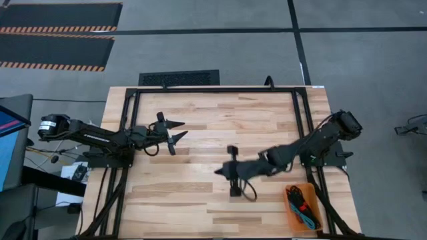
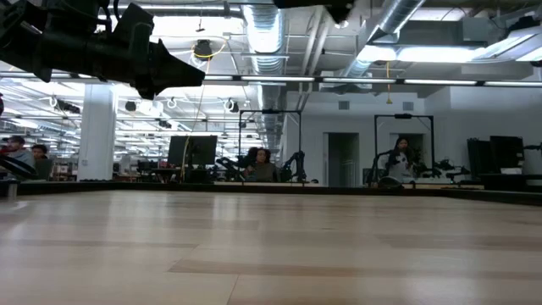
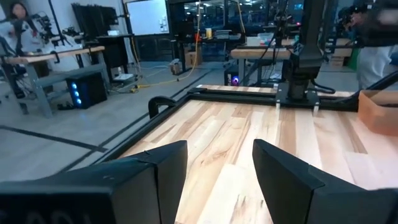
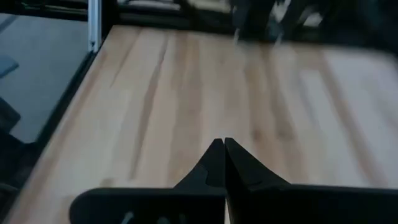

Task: Pick and place USB-C Cables
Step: Return to Home Position

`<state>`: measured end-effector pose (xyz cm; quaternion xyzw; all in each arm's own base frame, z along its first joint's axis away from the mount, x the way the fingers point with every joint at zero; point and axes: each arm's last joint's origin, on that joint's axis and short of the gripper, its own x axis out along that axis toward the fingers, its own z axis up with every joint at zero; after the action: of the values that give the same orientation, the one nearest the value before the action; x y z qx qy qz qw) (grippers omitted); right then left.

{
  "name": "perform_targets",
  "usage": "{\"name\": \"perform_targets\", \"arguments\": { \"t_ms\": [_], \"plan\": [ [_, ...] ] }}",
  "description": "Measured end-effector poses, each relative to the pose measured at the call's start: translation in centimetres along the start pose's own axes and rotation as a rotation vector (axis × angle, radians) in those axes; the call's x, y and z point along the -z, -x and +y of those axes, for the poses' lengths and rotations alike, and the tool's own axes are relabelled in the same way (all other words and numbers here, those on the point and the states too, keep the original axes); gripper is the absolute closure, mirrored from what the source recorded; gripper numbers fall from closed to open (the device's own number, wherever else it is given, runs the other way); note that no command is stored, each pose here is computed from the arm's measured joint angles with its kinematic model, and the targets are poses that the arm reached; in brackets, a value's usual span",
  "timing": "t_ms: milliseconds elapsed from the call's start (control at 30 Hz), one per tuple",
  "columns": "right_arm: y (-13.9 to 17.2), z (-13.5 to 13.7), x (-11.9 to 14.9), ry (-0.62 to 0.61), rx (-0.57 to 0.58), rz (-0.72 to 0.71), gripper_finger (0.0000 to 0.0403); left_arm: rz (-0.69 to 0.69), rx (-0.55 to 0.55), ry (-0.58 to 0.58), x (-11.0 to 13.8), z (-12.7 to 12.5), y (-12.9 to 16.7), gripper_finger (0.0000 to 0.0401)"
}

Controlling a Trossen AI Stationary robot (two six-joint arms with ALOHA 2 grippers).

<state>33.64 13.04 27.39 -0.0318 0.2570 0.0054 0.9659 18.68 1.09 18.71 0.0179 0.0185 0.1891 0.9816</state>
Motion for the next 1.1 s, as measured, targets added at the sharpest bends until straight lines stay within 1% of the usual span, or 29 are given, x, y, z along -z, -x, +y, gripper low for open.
{"name": "perform_targets", "arguments": {
  "t_ms": [100, 200, 333, 433, 533, 700, 767, 833, 933, 1000, 1100],
  "plan": [
    [0.0, -2.5, -1.0, 0.055, -0.016, -0.035, 0.0394, 0.001, 0.0, -0.028, 0.0, 0.0, 0.0, 0.0233],
    [0.1, -5.4, -1.6, 0.079, -0.034, -0.037, 0.0394, 0.005, 0.003, -0.045, 0.0, 0.0, 0.0, 0.0243],
    [0.3, -8.8, -2.0, 0.11, -0.088, -0.061, 0.0395, 0.015, 0.01, -0.104, 0.2, 0.0, 0.0, 0.0265],
    [0.8, -10.8, -1.2, 0.112, -0.126, -0.104, 0.0395, 0.016, 0.01, -0.123, 0.2, 0.0, 0.0, 0.0286],
    [1.5, -12.4, 1.0, 0.086, -0.163, -0.155, 0.0396, 0.017, 0.01, -0.127, 0.2, 0.0, 0.0, 0.031],
    [3.4, -13.6, 5.6, 0.026, -0.13, -0.326, 0.0396, 0.072, 0.015, -0.136, 0.8, 0.0, 0.0, 0.0345],
    [4.1, -13.6, 7.4, -0.003, -0.123, -0.385, 0.0396, 0.086, 0.015, -0.127, 1.2, 0.0, 0.2, 0.0358],
    [4.9, -13.4, 8.5, -0.009, -0.12, -0.458, 0.0396, 0.096, 0.01, -0.112, 1.7, 0.2, 0.5, 0.037],
    [6.4, -13.1, 9.1, 0.051, -0.11, -0.558, 0.0396, 0.087, -0.006, -0.07, 2.0, 0.4, 0.6, 0.0387],
    [7.6, -13.2, 8.8, 0.081, -0.091, -0.587, 0.0396, 0.078, -0.009, -0.059, 1.9, 0.5, 0.6, 0.0396],
    [9.7, -13.6, 8.4, 0.106, -0.051, -0.606, 0.0396, 0.049, -0.01, -0.047, 1.5, 0.5, 0.8, 0.0399]
  ]
}}
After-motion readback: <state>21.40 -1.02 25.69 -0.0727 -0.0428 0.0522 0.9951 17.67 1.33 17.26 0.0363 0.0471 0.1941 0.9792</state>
